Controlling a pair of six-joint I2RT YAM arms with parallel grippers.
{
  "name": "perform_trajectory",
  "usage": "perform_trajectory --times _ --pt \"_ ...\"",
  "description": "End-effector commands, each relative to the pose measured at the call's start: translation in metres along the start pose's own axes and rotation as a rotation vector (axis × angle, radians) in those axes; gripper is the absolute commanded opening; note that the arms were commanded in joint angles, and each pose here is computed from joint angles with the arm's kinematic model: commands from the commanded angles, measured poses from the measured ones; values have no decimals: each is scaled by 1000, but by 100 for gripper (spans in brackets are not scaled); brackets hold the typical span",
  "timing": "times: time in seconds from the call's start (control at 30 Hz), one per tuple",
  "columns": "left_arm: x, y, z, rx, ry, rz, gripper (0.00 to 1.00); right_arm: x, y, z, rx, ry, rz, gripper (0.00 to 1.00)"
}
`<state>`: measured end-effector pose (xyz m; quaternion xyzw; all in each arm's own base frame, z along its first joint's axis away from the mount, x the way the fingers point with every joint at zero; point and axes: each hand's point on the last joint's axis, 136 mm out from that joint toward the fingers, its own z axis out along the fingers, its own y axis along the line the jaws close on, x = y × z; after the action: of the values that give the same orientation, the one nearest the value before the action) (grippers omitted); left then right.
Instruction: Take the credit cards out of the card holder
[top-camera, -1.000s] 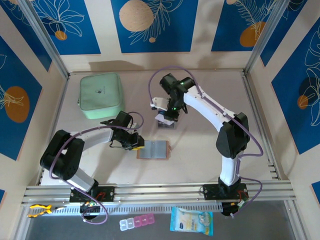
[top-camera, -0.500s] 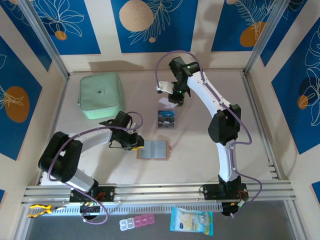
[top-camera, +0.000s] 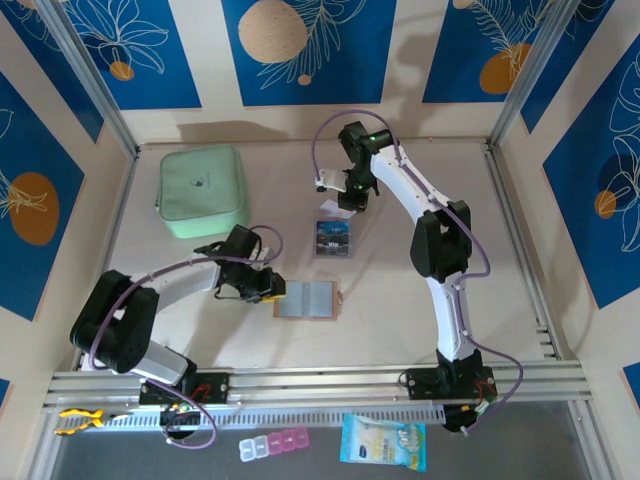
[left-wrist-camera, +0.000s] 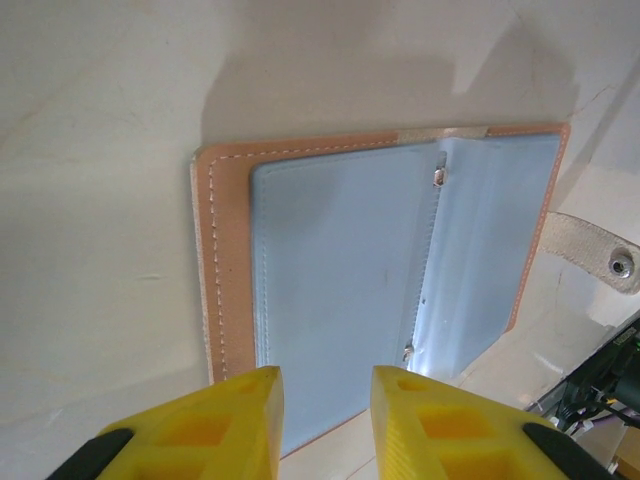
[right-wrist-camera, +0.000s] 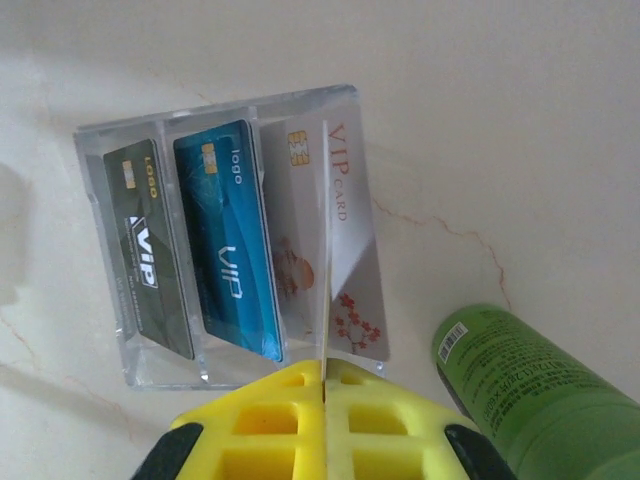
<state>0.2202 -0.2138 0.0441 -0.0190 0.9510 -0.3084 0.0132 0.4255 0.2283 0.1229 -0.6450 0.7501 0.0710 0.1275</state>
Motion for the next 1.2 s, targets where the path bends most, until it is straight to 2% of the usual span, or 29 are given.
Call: perform_trajectory --times 0.0,0.13,0.23,0.53,0.73,0.93,1.17 --pt "6 8 -3 -19 7 -22 30 -4 2 6 -23 -36 -12 6" --pt "7 9 -3 -19 6 -24 30 -4 0 6 -16 -41 -8 7" --pt "7 9 -2 -19 9 -24 30 -3 -2 4 2 -37 -6 18" --pt "5 8 -2 -17 6 -18 30 -15 -5 -23 69 -105 56 19" --pt "3 10 2 -19 11 -18 20 -40 8 -38 42 -223 373 19" --pt "4 13 6 -22 18 -21 10 -60 55 -30 -93 -322 746 21" --pt "5 24 6 -71 17 -10 2 -62 114 4 -306 -299 1211 9"
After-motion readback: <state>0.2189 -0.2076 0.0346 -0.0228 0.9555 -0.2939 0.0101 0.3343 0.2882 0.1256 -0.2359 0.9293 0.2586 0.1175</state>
